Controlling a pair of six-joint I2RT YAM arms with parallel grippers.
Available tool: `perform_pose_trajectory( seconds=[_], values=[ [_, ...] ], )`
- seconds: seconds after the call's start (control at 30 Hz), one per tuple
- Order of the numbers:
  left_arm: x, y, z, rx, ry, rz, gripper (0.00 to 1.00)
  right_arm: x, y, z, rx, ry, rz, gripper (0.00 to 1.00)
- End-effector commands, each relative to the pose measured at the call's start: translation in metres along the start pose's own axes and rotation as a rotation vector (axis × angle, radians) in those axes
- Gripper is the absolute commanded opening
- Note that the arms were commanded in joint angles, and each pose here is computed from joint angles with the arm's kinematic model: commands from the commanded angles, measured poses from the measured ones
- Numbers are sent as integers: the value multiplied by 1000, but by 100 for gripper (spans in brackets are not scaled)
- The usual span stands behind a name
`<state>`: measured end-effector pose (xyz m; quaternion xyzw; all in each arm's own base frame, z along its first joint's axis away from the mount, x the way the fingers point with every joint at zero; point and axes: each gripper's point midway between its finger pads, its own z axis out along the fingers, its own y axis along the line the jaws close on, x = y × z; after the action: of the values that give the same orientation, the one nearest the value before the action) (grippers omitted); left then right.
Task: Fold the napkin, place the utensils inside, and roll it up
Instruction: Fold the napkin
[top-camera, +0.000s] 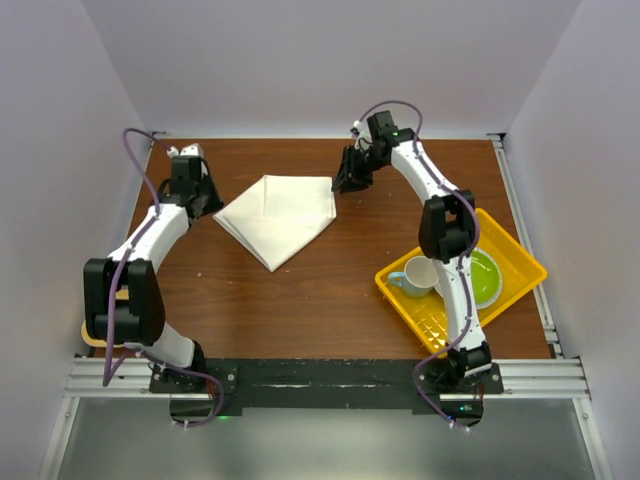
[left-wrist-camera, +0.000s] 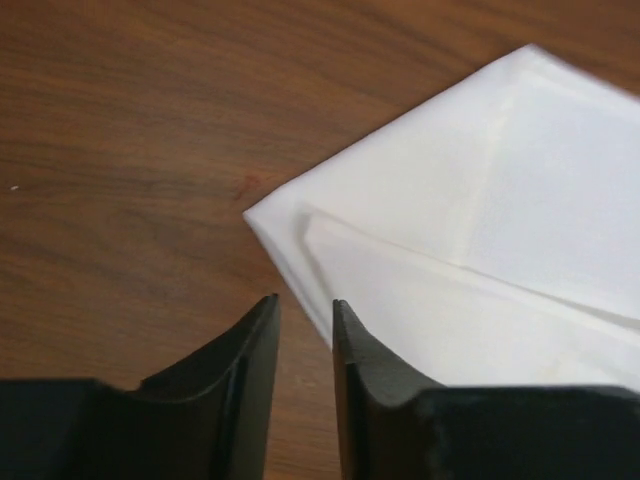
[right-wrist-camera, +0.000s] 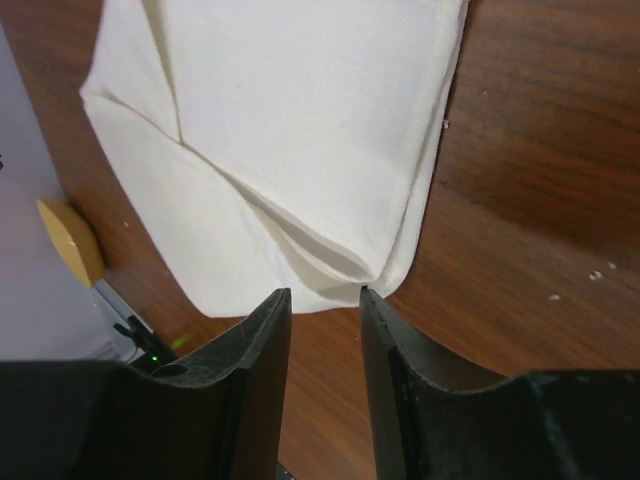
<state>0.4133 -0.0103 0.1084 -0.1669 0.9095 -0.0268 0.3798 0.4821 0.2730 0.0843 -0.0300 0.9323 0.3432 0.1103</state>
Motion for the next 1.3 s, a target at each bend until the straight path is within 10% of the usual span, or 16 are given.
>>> perform_pose_trajectory(
  seconds=[0.0,0.27,0.93,1.13,1.27],
  values=[
    [-21,-64,-18,330,-36,-103,21,-24,47,-42,-97,-122,-19,34],
    [19,-73,32,371,151,-135,4,20,95,0,-218,-28,-40,18],
    [54,-21,46,176,166,8,3,78,4,44,-41,105,-96,17],
    [19,-26,11,173,73,-36,11,57,40,11,-59,40,-129,24],
    [10,-23,-36,153,27,-151,36,42,75,-25,-55,-70,-196,40]
  ],
)
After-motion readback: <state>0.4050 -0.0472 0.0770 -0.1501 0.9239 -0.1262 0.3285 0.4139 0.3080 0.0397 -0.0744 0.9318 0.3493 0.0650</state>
